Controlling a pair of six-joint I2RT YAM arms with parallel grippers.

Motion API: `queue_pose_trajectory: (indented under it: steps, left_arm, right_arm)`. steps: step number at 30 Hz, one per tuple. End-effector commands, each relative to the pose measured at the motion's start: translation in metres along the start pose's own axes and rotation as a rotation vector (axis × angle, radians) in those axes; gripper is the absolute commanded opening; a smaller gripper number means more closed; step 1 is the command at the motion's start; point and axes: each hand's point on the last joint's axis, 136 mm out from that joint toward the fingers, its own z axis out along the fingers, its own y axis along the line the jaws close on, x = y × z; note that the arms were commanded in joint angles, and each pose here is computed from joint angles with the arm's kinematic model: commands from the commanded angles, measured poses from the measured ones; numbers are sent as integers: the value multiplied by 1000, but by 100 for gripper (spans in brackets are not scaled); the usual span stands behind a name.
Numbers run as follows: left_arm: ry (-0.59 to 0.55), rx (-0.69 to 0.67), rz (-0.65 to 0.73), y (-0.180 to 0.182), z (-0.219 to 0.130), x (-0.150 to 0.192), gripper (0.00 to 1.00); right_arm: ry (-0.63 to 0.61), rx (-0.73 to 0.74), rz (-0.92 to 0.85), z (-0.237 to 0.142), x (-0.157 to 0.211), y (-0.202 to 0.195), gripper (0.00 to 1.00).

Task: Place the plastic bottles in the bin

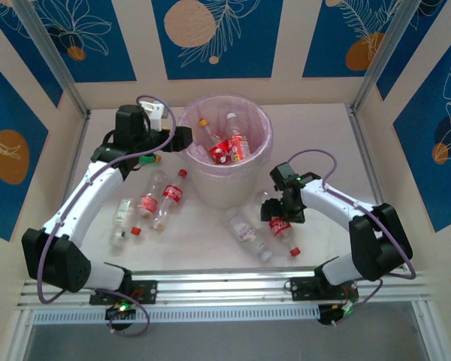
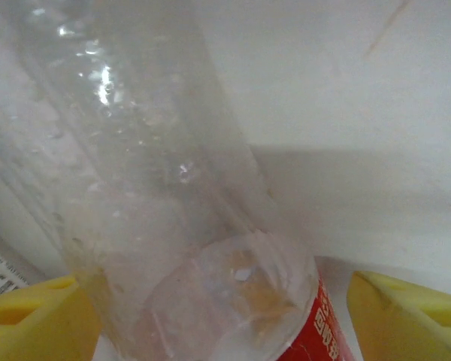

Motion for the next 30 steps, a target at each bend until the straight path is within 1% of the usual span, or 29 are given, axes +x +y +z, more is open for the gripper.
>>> queue_pose_trajectory:
  steps: [1, 7, 10, 13, 19, 22, 26, 28, 30]
  left_arm:
    - [181, -68, 0, 19, 15, 54, 89]
    - [181, -66, -2, 19, 15, 54, 89]
    - [181, -66, -2, 19, 14, 54, 89]
    - [179, -69, 2, 19, 14, 53, 89]
    - [178, -66, 2, 19, 14, 53, 89]
    - [174, -66, 4, 18, 13, 52, 89]
    - [169, -67, 6, 18, 11, 50, 89]
    - [168, -67, 6, 17, 10, 50, 89]
    - [167, -65, 5, 17, 10, 50, 89]
  right_arm:
    - [15, 39, 84, 2, 2, -19, 82]
    - [-45, -27, 218, -5, -14, -40, 81]
    - [-41, -27, 240, -3, -15, -43, 84]
    - [-26, -26, 261, 2, -11, -45, 84]
    - [-27, -44, 299, 4, -13, -49, 76]
    - [-25, -58, 308, 5, -13, -49, 68]
    - [-22, -62, 310, 6, -13, -48, 63]
    - [-28, -59, 308, 5, -14, -49, 62]
    - [-45, -48, 297, -1, -16, -50, 59]
